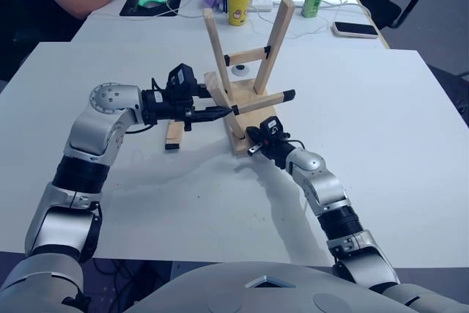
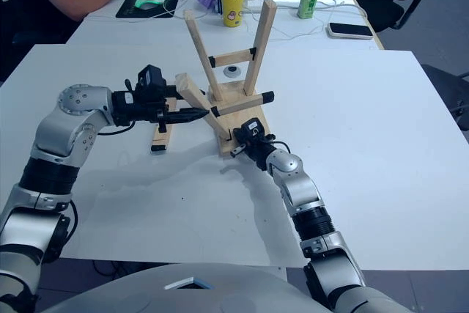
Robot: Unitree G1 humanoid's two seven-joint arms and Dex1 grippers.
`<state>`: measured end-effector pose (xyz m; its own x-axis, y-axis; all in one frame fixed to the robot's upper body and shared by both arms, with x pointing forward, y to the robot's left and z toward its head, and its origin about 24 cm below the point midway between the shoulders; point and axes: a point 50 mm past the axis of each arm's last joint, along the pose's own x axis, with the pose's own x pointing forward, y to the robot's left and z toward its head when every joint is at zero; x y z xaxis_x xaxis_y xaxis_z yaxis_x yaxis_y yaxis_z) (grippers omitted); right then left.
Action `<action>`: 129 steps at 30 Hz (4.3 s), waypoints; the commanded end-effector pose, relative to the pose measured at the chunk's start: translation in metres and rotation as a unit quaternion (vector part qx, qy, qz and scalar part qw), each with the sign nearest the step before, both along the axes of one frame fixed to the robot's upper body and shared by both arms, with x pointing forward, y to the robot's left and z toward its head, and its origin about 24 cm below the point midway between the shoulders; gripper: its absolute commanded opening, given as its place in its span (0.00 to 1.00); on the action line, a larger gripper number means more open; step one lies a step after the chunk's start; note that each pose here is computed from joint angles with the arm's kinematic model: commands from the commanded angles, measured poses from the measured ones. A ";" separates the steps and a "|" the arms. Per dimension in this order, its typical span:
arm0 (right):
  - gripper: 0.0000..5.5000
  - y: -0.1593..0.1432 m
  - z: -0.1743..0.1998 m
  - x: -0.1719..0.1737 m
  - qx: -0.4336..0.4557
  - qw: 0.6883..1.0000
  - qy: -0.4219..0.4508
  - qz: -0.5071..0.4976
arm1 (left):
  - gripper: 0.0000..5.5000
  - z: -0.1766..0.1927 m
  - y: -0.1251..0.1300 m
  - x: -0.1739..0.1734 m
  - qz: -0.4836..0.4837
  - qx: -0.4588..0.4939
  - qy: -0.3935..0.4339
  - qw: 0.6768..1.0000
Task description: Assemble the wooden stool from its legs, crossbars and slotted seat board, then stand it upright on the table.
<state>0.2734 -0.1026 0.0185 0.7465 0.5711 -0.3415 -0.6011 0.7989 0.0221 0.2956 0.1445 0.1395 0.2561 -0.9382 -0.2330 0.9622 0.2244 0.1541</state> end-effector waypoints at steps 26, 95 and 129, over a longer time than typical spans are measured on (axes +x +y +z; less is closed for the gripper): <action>0.00 -0.012 -0.038 -0.012 -0.033 0.995 0.084 -0.040 | 0.37 -0.122 0.012 -0.017 0.070 0.165 0.205 0.962; 0.00 -0.015 -0.051 -0.017 -0.045 0.994 0.093 -0.039 | 0.01 0.098 -0.029 0.023 0.379 -0.318 -0.205 0.845; 0.15 -0.002 0.002 -0.013 0.008 1.000 -0.018 0.015 | 0.62 -0.119 0.031 -0.028 0.605 -0.039 0.194 0.771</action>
<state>0.2672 -0.0946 0.0267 0.7514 0.6078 -0.2567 -0.6274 0.7787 0.0072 0.2733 0.1808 0.0331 0.9092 -0.0515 -0.4131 0.0179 0.9962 -0.0848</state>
